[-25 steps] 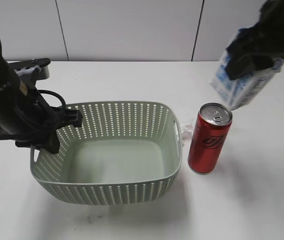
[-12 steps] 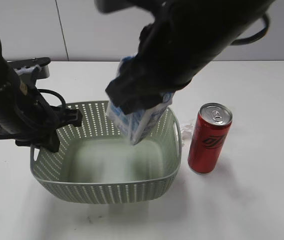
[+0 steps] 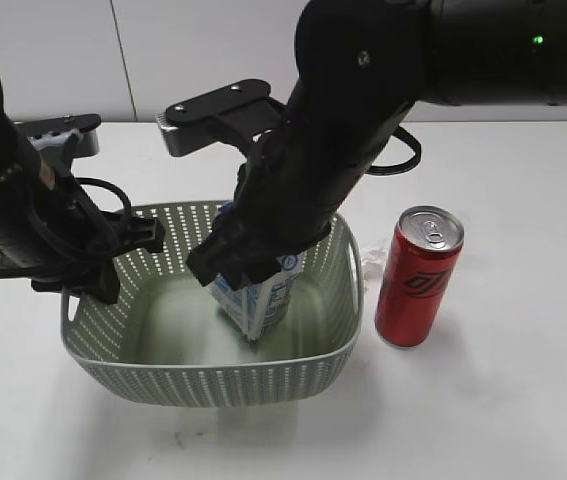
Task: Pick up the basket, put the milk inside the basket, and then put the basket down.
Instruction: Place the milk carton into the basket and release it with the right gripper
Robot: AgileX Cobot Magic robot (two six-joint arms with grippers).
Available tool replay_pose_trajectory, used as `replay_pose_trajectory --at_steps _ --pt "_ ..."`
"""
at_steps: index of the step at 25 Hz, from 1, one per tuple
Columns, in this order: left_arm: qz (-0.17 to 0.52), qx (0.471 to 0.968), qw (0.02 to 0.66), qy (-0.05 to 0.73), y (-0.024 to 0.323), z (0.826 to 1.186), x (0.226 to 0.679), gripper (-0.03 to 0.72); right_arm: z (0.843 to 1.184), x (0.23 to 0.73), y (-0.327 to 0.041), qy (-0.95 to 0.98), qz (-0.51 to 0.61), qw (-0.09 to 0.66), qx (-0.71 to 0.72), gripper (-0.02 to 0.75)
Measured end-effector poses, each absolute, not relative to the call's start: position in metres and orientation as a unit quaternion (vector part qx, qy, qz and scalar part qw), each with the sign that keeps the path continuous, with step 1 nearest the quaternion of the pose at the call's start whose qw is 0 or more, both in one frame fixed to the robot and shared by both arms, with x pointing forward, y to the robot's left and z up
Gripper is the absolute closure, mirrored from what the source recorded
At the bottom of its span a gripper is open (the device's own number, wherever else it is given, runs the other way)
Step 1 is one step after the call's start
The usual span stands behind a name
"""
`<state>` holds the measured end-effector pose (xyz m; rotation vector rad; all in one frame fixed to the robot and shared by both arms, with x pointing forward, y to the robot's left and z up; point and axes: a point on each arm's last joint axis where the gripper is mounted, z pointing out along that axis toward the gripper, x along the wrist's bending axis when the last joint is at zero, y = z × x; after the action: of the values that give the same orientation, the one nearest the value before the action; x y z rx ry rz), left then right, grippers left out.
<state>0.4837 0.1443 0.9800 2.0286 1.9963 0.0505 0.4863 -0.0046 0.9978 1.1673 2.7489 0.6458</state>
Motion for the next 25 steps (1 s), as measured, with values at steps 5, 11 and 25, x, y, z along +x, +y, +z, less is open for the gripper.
replay_pose_trajectory --at_steps 5,11,25 --pt "0.018 0.705 0.149 0.694 0.144 0.98 0.484 0.69 0.998 0.486 -0.004 0.897 0.213 0.037 0.385 0.408" --pt "0.017 0.707 0.139 0.693 0.146 0.977 0.482 0.69 0.998 0.485 -0.002 0.9 0.217 0.03 0.377 0.28" --pt "0.015 0.708 0.135 0.693 0.146 0.977 0.481 0.69 1.071 0.484 -0.008 0.899 0.246 0.056 0.358 0.103"
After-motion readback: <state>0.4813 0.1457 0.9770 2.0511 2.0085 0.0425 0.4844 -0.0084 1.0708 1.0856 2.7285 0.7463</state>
